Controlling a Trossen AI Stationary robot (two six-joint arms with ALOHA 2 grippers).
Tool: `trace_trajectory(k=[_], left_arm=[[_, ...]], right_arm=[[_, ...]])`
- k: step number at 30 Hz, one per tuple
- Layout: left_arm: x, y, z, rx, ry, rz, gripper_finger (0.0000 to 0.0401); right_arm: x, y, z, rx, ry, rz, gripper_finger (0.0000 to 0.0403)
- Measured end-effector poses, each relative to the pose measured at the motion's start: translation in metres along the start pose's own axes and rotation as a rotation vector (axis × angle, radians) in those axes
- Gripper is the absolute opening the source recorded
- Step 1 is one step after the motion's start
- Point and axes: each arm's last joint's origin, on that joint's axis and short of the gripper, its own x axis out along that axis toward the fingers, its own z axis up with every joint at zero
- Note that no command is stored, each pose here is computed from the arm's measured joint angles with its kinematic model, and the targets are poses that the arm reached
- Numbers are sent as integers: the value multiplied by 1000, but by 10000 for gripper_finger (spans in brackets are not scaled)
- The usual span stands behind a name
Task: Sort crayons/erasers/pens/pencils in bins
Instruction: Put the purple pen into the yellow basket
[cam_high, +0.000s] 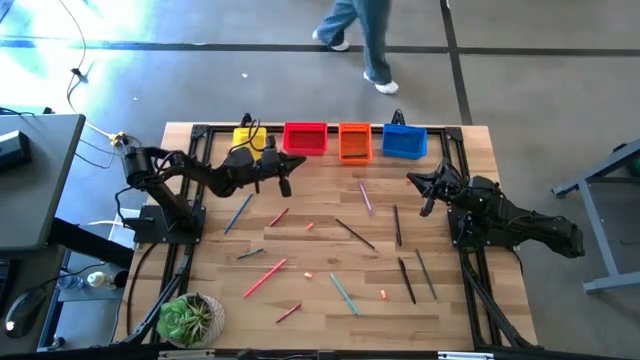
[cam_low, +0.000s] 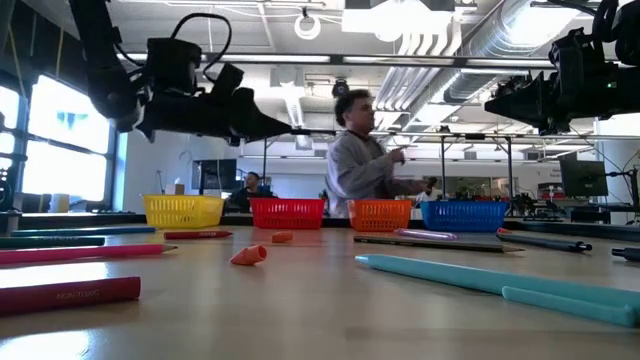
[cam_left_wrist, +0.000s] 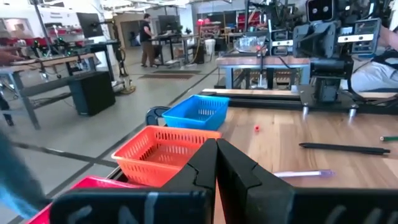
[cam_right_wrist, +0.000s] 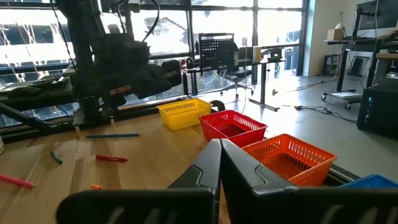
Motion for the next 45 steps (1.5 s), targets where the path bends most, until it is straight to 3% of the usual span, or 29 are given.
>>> trace_trajectory(k=[15,21,31,40,45], left_arm=[[-9,19,-6,-7,5,47,0],[-11,26,-7,-51,1,8,0],[-11,27,-8,-64,14,9,0],[-11,26,-9,-73,20,12,0],[-11,26,-11,-78,45,12,0]], right_arm=[[-1,-2,15,109,-160,-64,0],[6,-3,16,121,-77,-163,0],[57,9,44,82,208,-219,0],[120,31,67,162,581,-252,0],[148,42,64,170,744,-277,0]])
